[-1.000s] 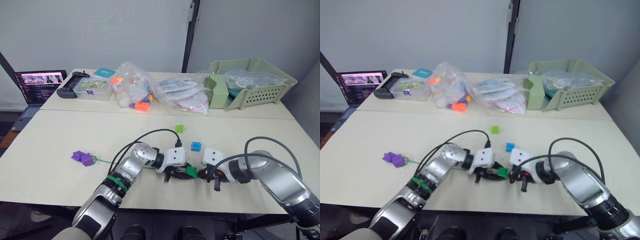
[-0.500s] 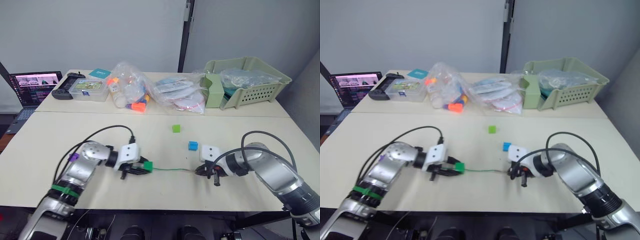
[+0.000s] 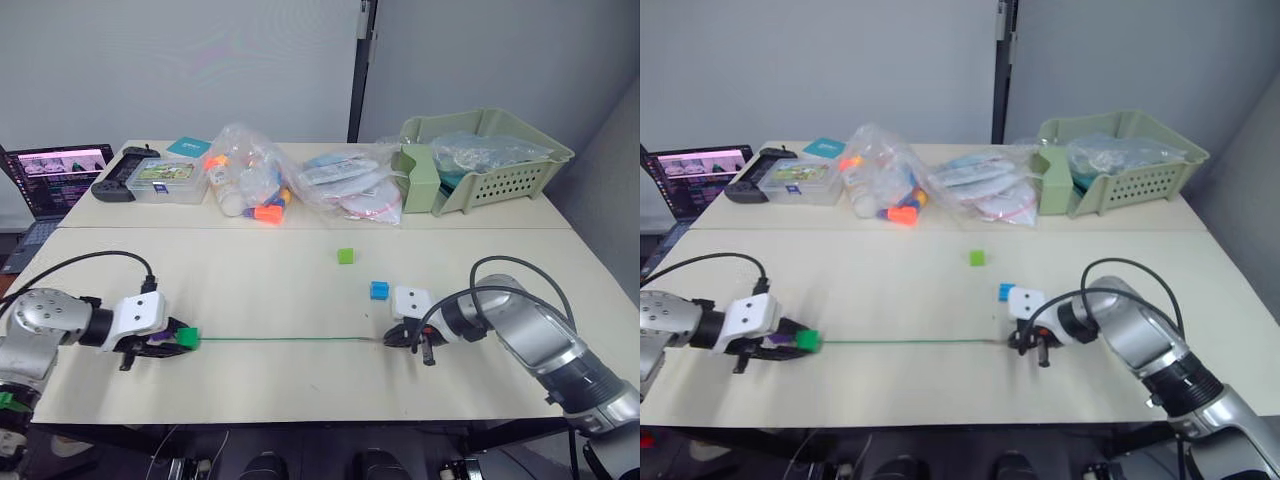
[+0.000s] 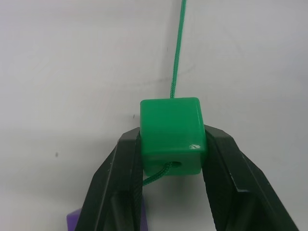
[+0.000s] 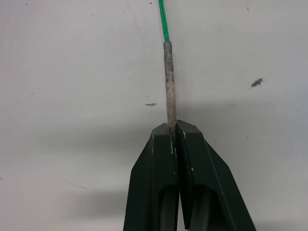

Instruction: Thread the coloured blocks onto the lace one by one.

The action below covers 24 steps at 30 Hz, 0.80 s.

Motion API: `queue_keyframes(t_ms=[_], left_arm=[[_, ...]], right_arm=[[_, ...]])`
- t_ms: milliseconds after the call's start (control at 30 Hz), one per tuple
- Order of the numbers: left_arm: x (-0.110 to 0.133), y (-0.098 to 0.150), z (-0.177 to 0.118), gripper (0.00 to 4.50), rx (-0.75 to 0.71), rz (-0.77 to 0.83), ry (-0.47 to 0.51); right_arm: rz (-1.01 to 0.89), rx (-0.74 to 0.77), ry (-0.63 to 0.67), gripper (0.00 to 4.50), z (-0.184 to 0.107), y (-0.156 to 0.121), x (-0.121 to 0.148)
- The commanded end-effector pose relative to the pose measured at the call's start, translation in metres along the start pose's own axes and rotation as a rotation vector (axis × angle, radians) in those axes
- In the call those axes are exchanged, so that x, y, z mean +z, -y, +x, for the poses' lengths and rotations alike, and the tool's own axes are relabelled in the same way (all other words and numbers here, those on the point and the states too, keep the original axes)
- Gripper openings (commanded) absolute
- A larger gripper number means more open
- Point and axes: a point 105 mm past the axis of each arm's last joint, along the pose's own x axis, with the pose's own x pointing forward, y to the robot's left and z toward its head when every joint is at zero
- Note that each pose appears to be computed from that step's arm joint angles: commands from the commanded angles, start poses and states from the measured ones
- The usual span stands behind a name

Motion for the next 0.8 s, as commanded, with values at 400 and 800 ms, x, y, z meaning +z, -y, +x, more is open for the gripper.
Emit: queue_keyframes(t_ms=[400,800], left_arm=[[-0.023,-0.015,-0.032,2.47,0.066,-0.093,-0.063],[0.090,-0.033,0.004,4.45,0.058,0.065,0.330]], right_arm=[[-0.042,-0.009,0.008,0.00,-0.006,0.005,0.008],[-0.032,-0.004,0.015,0.00,-0.008,0.000,0.011]])
